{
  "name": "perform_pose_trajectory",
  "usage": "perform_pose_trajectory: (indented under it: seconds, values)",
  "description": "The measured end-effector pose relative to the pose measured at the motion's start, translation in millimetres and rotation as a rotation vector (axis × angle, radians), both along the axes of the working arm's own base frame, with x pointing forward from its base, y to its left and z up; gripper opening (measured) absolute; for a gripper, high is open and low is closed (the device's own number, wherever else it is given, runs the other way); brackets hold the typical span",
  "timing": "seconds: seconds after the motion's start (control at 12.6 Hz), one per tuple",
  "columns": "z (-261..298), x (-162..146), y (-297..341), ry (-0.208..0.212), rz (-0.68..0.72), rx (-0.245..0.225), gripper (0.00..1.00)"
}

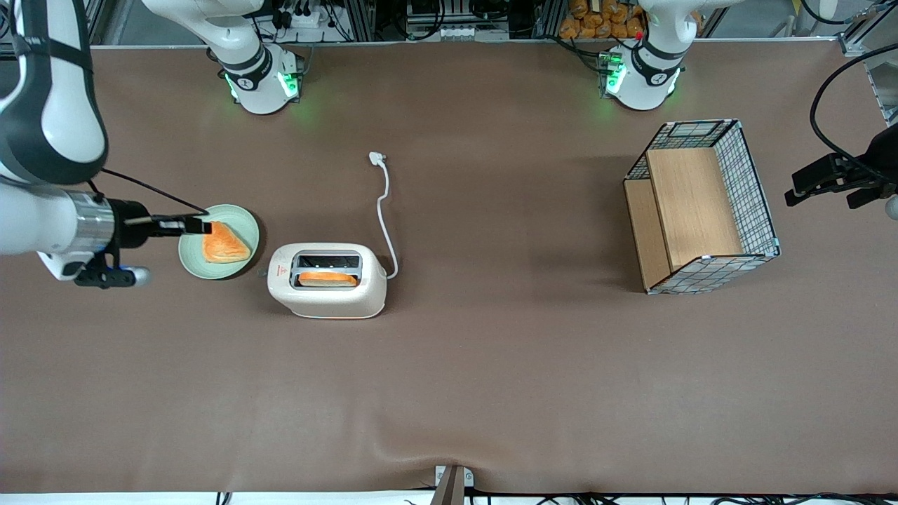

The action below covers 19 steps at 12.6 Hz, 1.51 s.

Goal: Press toaster button with right arm

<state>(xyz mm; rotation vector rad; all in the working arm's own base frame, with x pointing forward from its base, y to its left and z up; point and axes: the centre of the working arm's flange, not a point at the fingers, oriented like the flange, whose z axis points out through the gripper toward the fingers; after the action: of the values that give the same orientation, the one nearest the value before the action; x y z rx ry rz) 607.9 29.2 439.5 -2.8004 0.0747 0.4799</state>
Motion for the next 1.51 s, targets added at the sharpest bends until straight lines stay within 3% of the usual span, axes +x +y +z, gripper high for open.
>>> perform_pose_trajectory:
  seconds: [0.16,0.24,0.87,1.51]
  values:
    - [-28,14,11,-0.024,-0.004,-0.005,0.04]
    - [-41,20,18,-0.035,-0.003,-0.01,0.01]
    - [-105,32,29,0.026,-0.072,0.077,0.01]
    - [-132,31,21,0.065,-0.09,0.074,0.01]
